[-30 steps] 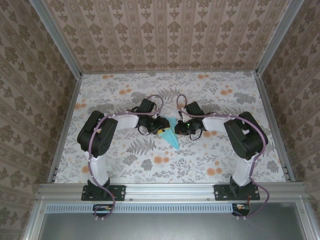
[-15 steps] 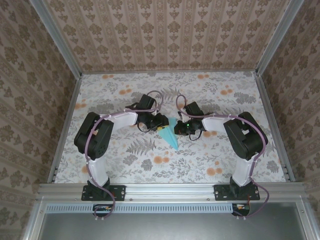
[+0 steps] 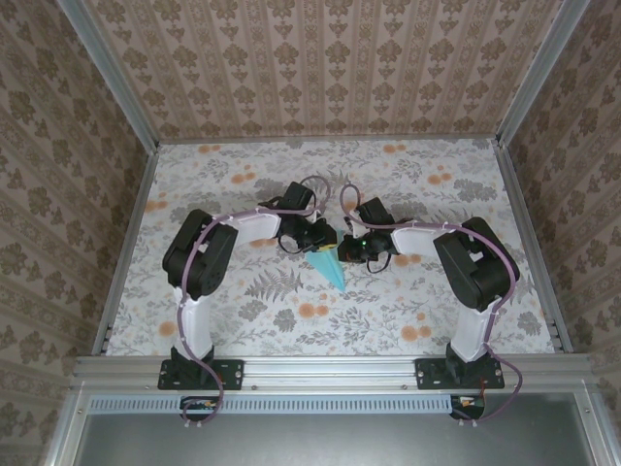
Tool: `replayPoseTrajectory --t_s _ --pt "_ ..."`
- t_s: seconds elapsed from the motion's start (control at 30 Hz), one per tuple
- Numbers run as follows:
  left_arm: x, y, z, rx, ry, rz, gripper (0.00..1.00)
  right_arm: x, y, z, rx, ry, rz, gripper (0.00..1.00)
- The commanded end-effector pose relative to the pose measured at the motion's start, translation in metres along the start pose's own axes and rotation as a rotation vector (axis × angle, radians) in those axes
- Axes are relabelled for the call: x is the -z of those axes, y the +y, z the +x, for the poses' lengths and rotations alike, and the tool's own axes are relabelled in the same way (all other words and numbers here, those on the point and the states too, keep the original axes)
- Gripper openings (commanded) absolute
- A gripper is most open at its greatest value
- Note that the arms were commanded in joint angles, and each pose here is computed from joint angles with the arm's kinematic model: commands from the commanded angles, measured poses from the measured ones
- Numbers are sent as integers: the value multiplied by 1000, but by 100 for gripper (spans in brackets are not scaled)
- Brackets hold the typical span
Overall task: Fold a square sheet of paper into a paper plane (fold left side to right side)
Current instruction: Fourth fold the wing at the center of the table.
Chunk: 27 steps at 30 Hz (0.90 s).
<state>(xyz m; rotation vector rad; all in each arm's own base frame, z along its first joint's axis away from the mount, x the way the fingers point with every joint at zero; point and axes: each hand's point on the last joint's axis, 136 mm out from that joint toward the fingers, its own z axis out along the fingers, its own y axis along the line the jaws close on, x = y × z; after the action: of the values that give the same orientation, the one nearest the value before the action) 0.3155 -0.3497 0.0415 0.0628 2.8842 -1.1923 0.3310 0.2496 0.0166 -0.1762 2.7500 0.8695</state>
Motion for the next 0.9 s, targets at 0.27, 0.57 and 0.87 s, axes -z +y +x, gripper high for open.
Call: replayPoseTrajectory --t_s 0.27,0.57,0.87 --pt "-6 29 8 29 27 -75 19 -6 -15 22 0 84 80 8" --pt "-5 47 15 52 31 -118 19 -6 -15 22 1 87 78 8" --pt "-7 56 20 62 39 -136 19 16 14 -3 19 4 -5 19"
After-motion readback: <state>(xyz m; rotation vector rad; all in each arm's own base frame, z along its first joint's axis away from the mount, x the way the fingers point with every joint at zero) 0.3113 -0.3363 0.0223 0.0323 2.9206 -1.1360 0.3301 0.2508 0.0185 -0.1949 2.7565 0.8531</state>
